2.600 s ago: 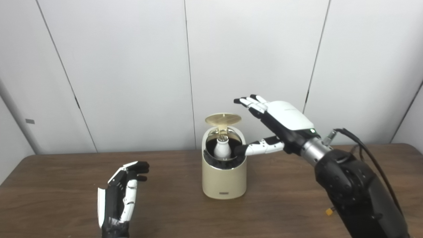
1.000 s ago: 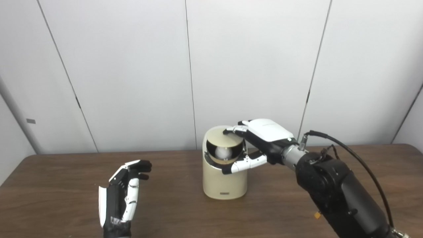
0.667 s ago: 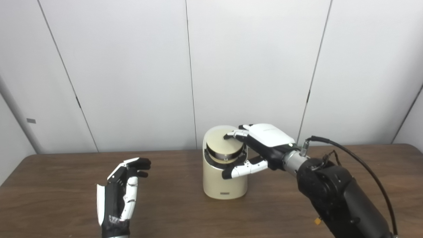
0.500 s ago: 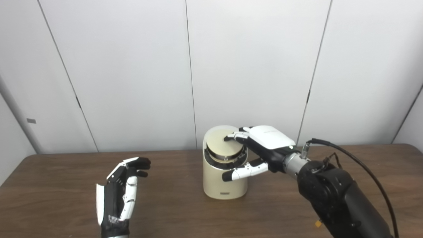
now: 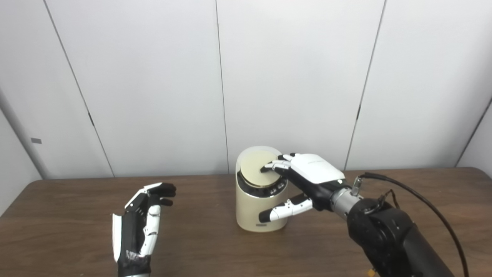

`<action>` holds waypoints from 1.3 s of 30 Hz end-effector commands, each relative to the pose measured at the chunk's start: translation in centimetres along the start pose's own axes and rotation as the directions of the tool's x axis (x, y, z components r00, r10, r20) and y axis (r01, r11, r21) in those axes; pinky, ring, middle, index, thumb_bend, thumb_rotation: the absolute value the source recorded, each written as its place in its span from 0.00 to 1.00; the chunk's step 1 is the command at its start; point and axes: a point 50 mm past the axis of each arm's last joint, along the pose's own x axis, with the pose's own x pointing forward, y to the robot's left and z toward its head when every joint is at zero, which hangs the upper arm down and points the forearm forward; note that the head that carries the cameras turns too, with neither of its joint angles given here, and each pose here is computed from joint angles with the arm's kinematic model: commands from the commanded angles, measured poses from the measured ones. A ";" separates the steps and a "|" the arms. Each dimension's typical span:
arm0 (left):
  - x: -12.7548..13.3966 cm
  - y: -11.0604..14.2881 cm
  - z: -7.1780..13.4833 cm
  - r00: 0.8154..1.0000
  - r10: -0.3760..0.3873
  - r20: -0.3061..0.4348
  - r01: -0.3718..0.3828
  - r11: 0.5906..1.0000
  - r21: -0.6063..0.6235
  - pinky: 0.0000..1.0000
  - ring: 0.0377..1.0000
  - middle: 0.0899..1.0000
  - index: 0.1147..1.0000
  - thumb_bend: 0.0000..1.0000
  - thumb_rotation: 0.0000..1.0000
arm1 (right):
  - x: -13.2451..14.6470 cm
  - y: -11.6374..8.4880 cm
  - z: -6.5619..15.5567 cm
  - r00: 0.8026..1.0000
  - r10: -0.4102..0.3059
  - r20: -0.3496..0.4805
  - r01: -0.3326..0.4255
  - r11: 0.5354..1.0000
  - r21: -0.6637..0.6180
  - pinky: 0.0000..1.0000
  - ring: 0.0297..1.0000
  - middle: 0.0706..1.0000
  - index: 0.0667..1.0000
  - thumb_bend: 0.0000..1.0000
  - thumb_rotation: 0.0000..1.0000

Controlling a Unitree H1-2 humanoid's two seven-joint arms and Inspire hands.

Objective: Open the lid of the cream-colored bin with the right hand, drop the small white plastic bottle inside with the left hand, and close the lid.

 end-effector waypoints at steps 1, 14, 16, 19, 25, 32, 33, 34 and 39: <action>1.3 -0.2 1.4 0.997 0.005 0.080 -0.004 1.000 -0.017 0.54 0.60 0.59 0.56 0.30 0.75 | -0.4 0.4 0.7 0.998 0.043 0.037 -0.041 0.998 -0.050 1.00 0.96 0.85 0.83 1.00 0.88; 1.3 0.0 1.4 0.997 0.007 0.076 -0.006 1.000 -0.018 0.54 0.60 0.59 0.56 0.31 0.75 | -0.6 1.1 2.1 0.994 0.107 0.035 -0.089 0.938 -0.334 1.00 0.96 0.85 0.81 1.00 0.85; 1.3 0.0 1.4 0.997 0.006 0.077 -0.005 1.000 -0.014 0.54 0.60 0.59 0.56 0.31 0.75 | -0.5 1.2 2.3 0.992 0.124 0.030 -0.104 0.922 -0.372 1.00 0.96 0.84 0.81 1.00 0.84; 1.3 0.0 1.4 0.997 0.007 0.078 -0.006 1.000 -0.012 0.53 0.60 0.59 0.56 0.32 0.76 | -0.4 1.1 2.5 0.989 0.146 0.022 -0.125 0.905 -0.406 1.00 0.97 0.84 0.81 1.00 0.85; 1.3 0.0 1.4 0.997 0.006 0.078 -0.005 1.000 -0.017 0.53 0.60 0.59 0.56 0.31 0.75 | 0.0 0.8 3.1 0.980 0.197 0.001 -0.172 0.859 -0.483 1.00 0.96 0.84 0.81 1.00 0.85; 1.3 0.0 1.4 0.997 0.005 0.077 -0.005 1.000 -0.010 0.53 0.60 0.59 0.56 0.32 0.77 | 0.1 0.7 3.7 0.978 0.210 -0.013 -0.184 0.825 -0.534 1.00 0.91 0.81 0.77 1.00 0.86; 1.3 0.0 1.3 0.997 0.005 0.076 -0.004 1.000 -0.012 0.54 0.60 0.59 0.57 0.32 0.77 | 0.1 0.7 3.6 0.979 0.202 -0.012 -0.178 0.836 -0.519 1.00 0.91 0.81 0.77 1.00 0.87; 1.3 0.0 1.3 0.997 0.005 0.076 -0.004 1.000 -0.014 0.54 0.60 0.59 0.57 0.32 0.77 | 0.0 0.6 3.5 0.982 0.187 -0.007 -0.166 0.853 -0.495 1.00 0.91 0.81 0.77 1.00 0.87; 1.3 0.0 1.2 0.997 0.006 0.073 -0.005 1.000 -0.010 0.54 0.60 0.59 0.56 0.32 0.76 | -0.9 1.0 2.2 0.999 -0.007 0.054 0.021 0.968 -0.249 0.99 0.92 0.85 0.81 1.00 0.79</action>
